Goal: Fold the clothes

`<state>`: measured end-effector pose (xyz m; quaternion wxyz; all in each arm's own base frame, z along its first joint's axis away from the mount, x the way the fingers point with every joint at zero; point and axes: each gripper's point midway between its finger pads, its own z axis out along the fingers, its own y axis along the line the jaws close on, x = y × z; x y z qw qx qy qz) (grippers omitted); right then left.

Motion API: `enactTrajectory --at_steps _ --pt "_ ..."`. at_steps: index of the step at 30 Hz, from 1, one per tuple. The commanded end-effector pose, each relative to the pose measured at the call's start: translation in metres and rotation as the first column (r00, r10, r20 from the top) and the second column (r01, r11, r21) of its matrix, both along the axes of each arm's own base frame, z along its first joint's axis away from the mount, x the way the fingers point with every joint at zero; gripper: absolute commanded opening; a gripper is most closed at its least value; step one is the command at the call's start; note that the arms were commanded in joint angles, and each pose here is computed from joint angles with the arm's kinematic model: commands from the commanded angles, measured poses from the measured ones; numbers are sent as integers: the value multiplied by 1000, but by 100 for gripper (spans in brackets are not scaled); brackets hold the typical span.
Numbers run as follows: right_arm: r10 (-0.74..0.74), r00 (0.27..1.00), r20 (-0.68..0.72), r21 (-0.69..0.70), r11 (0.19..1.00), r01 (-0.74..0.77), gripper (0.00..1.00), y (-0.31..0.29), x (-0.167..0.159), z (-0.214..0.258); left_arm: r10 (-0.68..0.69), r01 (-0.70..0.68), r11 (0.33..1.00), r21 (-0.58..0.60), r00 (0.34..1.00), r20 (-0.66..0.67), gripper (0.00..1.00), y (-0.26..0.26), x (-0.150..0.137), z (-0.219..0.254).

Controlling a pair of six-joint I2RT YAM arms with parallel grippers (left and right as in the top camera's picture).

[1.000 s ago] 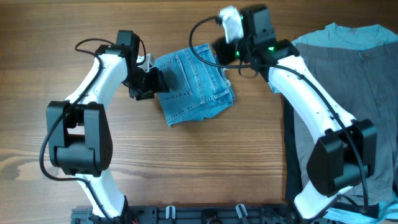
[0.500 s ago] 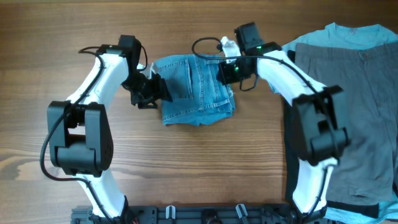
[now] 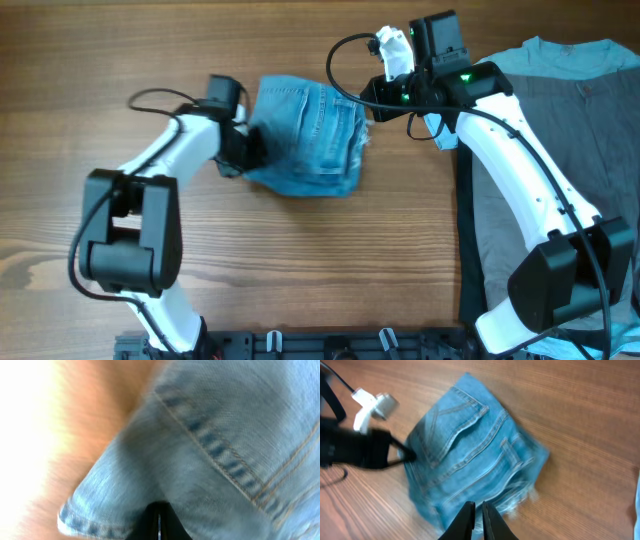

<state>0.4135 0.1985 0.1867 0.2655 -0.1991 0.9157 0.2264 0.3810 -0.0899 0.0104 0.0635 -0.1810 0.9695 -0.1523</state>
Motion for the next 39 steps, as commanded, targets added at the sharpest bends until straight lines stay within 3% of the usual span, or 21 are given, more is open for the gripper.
enactTrajectory --at_steps 1,3,5,7,8,10,11,17,22,26,29,31,32,33,34,37,39 --pt "42 998 48 42 998 -44 11 14 6 7 92 -100 995 31 978 186 4 55 71 37" --pt "51 996 74 49 997 -55 11 20 11 9 19 2 998 -69 956 294 4 44 102 97" --pt "59 996 74 43 997 -63 11 25 16 -2 -31 66 991 -117 959 281 7 34 97 139" --pt "77 997 32 24 997 -77 12 30 19 -28 -34 57 990 -129 985 171 33 31 70 149" --pt "85 996 -33 6 996 -85 13 34 19 -59 -38 48 990 -131 996 84 58 31 49 144" --pt "84 979 -187 -31 995 -91 12 34 15 -133 -75 70 991 -115 996 -39 80 33 18 136" --pt "87 967 -238 -31 995 -98 12 35 10 -154 -68 63 995 -74 995 -72 86 40 12 133" --pt "77 941 -331 -55 993 -101 12 31 -1 -195 -11 -1 998 -58 981 -195 95 42 -12 102" --pt "76 940 -333 -55 993 -100 12 30 -1 -195 33 -114 952 -285 961 -275 99 -9 -41 22" --pt "75 938 -339 -57 993 -100 12 30 -2 -195 169 -254 918 -304 946 -278 100 -30 -52 -30" --pt "74 937 -342 -58 993 -99 12 29 -3 -195 229 -273 901 -338 960 -163 98 -35 -30 -39" --pt "73 934 -349 -60 993 -100 12 28 -4 -196 226 -237 907 -347 972 -71 62 -39 -13 -36" --pt "73 934 -349 -59 993 -100 12 29 -4 -196 225 -232 912 -340 973 -60 35 -39 -11 -36" --pt "72 934 -350 -60 993 -100 11 28 -5 -196 215 -222 918 -328 975 -57 15 -41 -13 -37" --pt "71 931 -358 -62 993 -100 7 27 -6 -196 174 -182 931 -317 983 -52 4 -41 -18 -39" --pt "-1 934 -359 -41 999 -15 6 7 -1 -161 54 -71 961 -266 996 -71 4 -24 -41 -28" --pt "-32 956 -291 -20 999 27 6 -9 9 -121 62 -67 964 -257 998 -28 4 0 -31 14"
